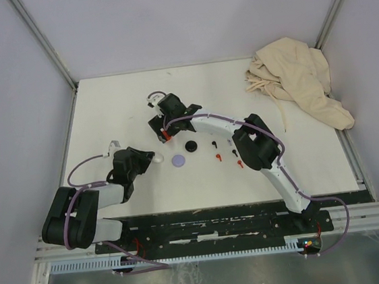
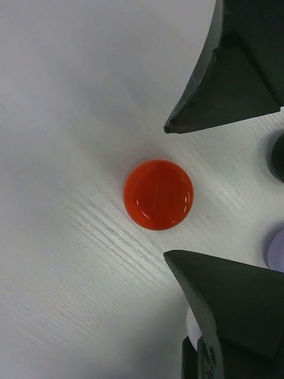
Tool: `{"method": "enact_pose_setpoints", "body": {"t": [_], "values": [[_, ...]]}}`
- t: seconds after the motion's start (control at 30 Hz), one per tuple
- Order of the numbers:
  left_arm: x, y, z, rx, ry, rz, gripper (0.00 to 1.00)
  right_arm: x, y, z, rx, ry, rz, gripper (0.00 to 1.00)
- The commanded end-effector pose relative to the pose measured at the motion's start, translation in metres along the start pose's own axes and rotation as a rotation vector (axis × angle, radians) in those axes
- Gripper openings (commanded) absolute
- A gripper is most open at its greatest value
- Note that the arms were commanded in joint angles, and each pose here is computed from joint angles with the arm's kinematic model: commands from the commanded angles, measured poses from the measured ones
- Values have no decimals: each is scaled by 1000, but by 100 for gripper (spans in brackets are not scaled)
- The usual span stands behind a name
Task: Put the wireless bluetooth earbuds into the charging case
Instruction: Place the charging case at the center of the board.
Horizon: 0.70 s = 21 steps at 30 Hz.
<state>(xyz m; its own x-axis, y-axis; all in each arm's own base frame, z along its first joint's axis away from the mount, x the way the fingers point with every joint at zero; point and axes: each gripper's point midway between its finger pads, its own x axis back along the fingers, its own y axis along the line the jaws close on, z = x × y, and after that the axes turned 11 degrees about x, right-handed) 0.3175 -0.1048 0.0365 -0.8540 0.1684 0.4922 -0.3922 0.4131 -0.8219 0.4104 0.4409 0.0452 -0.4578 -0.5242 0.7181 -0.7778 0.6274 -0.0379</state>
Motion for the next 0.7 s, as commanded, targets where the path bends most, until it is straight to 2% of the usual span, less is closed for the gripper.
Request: {"method": "enact_pose_setpoints", "body": {"t": [0.0, 0.33, 0.67], "values": [[-1, -16, -9, -62, -22, 53, 11, 0, 1, -19, 15, -43, 9, 87], [1, -8, -8, -86, -18, 16, 28, -8, 2, -11, 16, -19, 15, 87], [5, -3, -10, -106, -26, -12, 51, -10, 2, -6, 17, -4, 18, 85]]}}
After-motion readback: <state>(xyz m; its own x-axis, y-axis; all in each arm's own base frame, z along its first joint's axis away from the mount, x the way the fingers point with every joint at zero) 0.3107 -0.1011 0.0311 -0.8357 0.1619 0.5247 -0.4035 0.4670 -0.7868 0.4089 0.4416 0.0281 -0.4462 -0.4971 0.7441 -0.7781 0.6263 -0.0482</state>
